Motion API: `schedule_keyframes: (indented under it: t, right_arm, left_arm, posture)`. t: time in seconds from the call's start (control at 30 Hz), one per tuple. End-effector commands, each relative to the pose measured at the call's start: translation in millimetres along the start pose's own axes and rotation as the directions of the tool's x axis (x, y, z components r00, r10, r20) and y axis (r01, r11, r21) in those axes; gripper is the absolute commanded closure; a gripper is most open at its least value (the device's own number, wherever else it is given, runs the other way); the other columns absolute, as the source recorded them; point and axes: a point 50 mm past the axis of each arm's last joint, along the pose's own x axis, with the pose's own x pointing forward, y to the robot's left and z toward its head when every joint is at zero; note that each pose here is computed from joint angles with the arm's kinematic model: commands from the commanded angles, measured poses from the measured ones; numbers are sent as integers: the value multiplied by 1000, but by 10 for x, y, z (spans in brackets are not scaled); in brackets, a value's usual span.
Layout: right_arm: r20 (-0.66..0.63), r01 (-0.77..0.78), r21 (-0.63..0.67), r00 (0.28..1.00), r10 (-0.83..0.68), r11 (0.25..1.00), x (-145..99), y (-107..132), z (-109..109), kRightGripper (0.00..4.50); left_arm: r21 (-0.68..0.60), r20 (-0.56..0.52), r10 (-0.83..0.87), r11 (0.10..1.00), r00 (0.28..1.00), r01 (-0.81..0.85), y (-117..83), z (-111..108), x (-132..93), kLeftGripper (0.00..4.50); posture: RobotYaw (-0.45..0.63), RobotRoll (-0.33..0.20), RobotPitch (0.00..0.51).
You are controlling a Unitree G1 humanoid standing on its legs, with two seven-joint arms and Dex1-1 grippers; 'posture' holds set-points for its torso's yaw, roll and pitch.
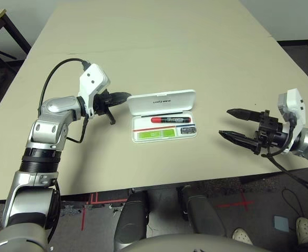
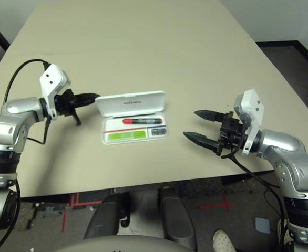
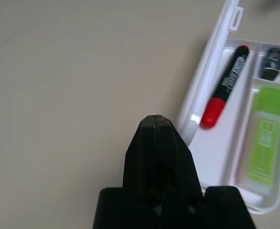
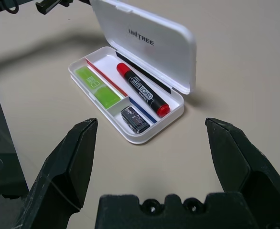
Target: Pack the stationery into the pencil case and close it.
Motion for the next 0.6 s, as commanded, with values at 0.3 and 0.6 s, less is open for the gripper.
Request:
schedule_keyframes:
  t: [0.3, 0.6]
  right_arm:
    - [-44, -37, 26, 998, 38, 999, -8, 29, -36, 0]
    - [-71, -64, 47, 995, 67, 997, -31, 51, -39, 0]
  left_arm:
    - [62, -66, -211, 975, 975, 215, -347, -117, 27, 4471]
    - [106, -145, -234, 962, 961, 251, -454, -253, 76, 4471]
  posture:
    - [-145, 0, 178]
    - [-146, 0, 182]
